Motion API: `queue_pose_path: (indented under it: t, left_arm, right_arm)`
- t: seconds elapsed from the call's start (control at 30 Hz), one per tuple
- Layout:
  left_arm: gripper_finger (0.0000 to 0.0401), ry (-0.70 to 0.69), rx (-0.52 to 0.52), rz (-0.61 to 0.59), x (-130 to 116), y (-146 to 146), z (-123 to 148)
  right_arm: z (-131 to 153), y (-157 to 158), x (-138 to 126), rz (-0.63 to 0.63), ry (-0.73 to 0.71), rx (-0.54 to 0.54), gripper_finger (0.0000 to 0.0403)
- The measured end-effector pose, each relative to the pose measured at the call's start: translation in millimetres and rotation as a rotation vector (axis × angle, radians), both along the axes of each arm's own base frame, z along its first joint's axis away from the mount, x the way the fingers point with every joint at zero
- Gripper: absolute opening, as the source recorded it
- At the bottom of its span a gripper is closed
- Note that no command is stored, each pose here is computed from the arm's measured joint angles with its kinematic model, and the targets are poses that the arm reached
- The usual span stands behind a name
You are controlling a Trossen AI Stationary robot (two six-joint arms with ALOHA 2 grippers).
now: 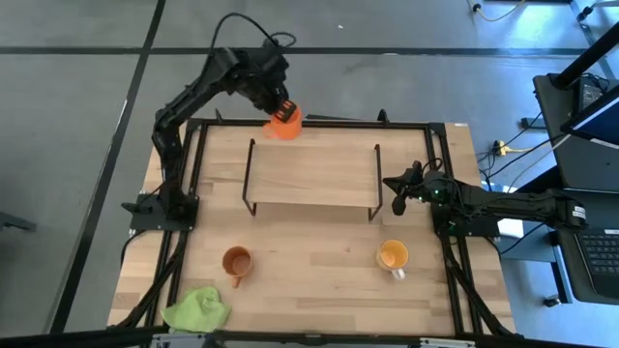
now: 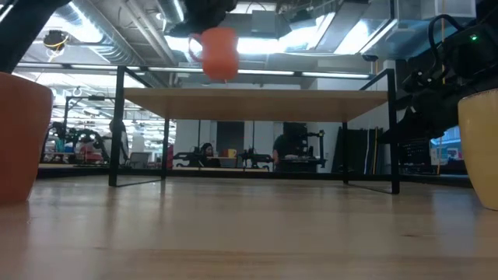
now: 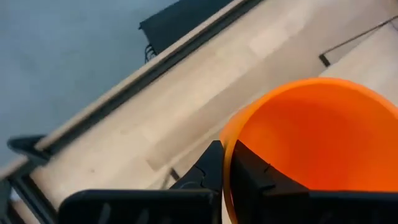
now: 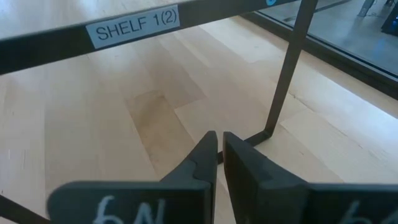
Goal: Stack small to large cups/mugs on shelf
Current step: Put the orange cup on the shelf
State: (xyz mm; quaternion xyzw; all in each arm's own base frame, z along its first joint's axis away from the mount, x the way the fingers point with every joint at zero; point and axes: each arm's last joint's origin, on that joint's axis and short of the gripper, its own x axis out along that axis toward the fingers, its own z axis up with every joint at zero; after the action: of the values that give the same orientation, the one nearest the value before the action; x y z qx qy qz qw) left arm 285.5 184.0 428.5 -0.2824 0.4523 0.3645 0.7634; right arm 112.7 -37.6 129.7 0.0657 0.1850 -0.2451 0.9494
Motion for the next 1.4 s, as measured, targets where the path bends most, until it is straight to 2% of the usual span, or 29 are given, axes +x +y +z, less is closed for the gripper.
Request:
queue_pose_path:
  t: [0.23,0.4,0.5,0.6,0.77,0.9,1.03,1.1,1.2,1.4]
  left_arm:
    - [0.0011,-0.033,0.039,0.190,23.2,-40.7,-0.2]
    - [0.0006,-0.060,0.012,0.241,34.2,-61.9,-4.1]
    - [0.0006,-0.009,0.006,0.267,42.6,-73.5,-20.1]
    - [0.0006,0.048,-0.042,0.269,45.9,-86.8,-37.5]
    - [0.0006,0.038,-0.068,0.322,25.8,-108.0,-36.2]
    - [0.0006,-0.078,-0.080,0.449,1.2,-132.5,-19.7]
    - [0.0006,-0.125,-0.100,0.599,-12.0,-154.5,-27.3]
    - [0.0006,-0.103,-0.135,0.666,-12.5,-161.2,-39.4]
    - [0.0006,-0.041,-0.179,0.696,-8.6,-168.7,-56.8]
    - [0.0006,-0.052,-0.179,0.708,-0.2,-170.5,-56.6]
  right_arm:
    - [0.0,0.0,0.0,0.000,0.000,0.001,0.0029]
    - [0.0,0.0,0.0,0.000,0.000,0.000,0.0029]
    - [0.0,0.0,0.0,0.000,0.000,0.000,0.0029]
    - [0.0,0.0,0.0,-0.001,0.000,0.001,0.0029]
    - [0.0,0.0,0.0,0.000,0.000,0.001,0.0029]
    - [0.0,0.0,0.0,0.000,0.000,0.000,0.0029]
    - [0.0,0.0,0.0,0.000,0.000,0.000,0.0029]
    - [0.0,0.0,0.0,0.000,0.000,0.000,0.0029]
    - [0.0,0.0,0.0,0.000,0.000,0.001,0.0029]
    - [0.0,0.0,0.0,0.000,0.000,0.000,0.0029]
